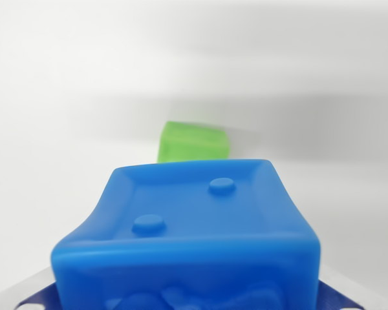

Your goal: Stack cube

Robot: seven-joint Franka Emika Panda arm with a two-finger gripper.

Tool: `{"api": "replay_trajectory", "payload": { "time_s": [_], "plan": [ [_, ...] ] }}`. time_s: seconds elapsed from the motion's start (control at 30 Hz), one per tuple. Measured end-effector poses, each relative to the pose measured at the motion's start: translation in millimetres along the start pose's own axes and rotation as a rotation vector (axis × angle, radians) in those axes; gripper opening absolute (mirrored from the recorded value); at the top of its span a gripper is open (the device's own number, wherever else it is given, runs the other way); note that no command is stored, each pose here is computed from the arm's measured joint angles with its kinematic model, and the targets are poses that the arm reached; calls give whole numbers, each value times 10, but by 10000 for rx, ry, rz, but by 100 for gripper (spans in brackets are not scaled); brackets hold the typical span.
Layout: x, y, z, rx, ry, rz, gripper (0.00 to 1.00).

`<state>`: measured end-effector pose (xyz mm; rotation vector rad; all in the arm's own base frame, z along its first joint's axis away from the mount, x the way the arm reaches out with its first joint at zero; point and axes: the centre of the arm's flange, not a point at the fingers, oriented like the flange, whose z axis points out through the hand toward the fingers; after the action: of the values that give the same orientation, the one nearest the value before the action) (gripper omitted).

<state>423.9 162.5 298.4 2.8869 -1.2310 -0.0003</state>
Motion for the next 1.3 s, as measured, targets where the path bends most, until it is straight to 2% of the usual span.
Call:
{"api": "replay_trajectory", "payload": {
  "time_s": [0.4,0.53,0.63,0.73,0.93,1.07,1.3],
  "plan": [
    [-180,127,-50,32,17,927,0],
    [-199,138,-1,48,17,1001,0],
    [-197,131,134,3,-38,1032,0],
    [-199,133,237,-34,-68,1042,0],
    [-204,133,406,-2,-50,1035,0],
    [-207,132,512,-15,-57,1036,0],
    [-210,130,692,-10,-56,1031,0]
  ]
}}
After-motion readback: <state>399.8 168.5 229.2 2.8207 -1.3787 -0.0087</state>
